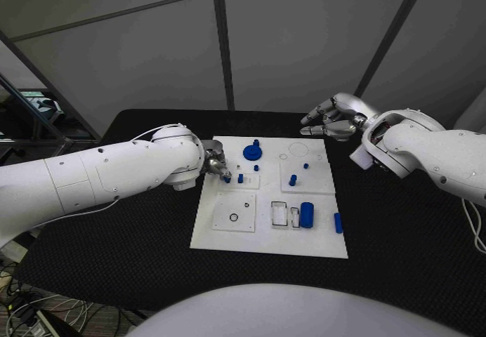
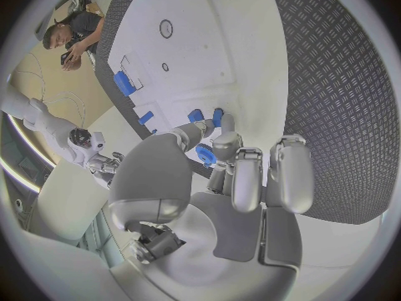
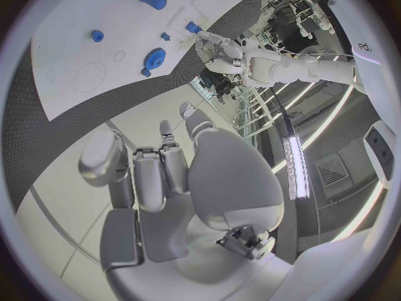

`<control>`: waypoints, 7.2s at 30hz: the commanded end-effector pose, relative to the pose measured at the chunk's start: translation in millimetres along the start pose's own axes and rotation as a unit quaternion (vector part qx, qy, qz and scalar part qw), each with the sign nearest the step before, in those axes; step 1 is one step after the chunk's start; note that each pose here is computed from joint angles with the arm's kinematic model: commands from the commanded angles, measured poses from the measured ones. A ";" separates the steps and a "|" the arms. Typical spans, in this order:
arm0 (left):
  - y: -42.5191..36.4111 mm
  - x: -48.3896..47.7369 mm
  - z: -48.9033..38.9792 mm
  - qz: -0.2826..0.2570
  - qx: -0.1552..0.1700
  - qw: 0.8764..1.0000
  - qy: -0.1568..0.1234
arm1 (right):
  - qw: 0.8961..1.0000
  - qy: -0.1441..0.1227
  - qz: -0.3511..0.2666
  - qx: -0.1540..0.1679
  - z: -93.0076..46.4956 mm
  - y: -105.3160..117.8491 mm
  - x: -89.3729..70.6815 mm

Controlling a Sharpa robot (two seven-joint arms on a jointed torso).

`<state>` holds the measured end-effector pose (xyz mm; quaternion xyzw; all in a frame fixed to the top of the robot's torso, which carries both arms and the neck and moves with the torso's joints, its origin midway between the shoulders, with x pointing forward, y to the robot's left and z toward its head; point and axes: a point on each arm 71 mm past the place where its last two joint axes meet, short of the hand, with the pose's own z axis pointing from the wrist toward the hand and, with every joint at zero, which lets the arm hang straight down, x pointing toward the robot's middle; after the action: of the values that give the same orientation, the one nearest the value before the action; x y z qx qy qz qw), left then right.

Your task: Assemble the parts on the task board

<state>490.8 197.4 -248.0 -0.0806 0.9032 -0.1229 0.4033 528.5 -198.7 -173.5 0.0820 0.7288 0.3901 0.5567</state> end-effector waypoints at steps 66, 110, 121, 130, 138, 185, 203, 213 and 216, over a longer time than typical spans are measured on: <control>13.5 -21.3 4.5 -0.204 0.077 0.971 -0.096 | 1.000 -0.001 -0.002 0.001 -1.9 -2.7 -3.5; -74.2 -4.2 35.6 0.133 0.219 0.958 -0.128 | 1.000 0.003 -0.003 -0.009 1.1 5.0 1.7; -73.0 -1.3 43.0 0.138 0.209 0.961 -0.116 | 1.000 0.004 -0.002 -0.010 1.2 5.6 2.2; -71.3 5.7 47.3 0.139 0.207 0.963 -0.103 | 1.000 0.005 -0.002 -0.011 1.7 6.2 2.8; -67.3 7.8 50.1 0.137 0.203 0.964 -0.102 | 1.000 0.005 -0.002 -0.010 1.8 6.2 2.8; -17.5 -30.3 18.1 0.058 0.197 0.970 -0.129 | 1.000 0.001 -0.005 -0.004 3.7 0.3 -0.5; -6.2 -21.2 25.6 0.046 0.184 0.975 -0.118 | 1.000 0.003 -0.012 -0.006 3.9 0.6 0.0; -8.5 -17.3 28.1 0.047 0.187 0.975 -0.111 | 1.000 0.003 -0.013 -0.006 4.0 1.1 0.4; -9.4 -16.4 28.9 0.047 0.187 0.975 -0.109 | 1.000 0.003 -0.013 -0.006 4.0 1.3 0.5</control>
<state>523.7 189.3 -252.2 0.0251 0.8152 -0.2578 0.5180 531.7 -197.4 -174.6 0.0731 0.7297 0.3849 0.5604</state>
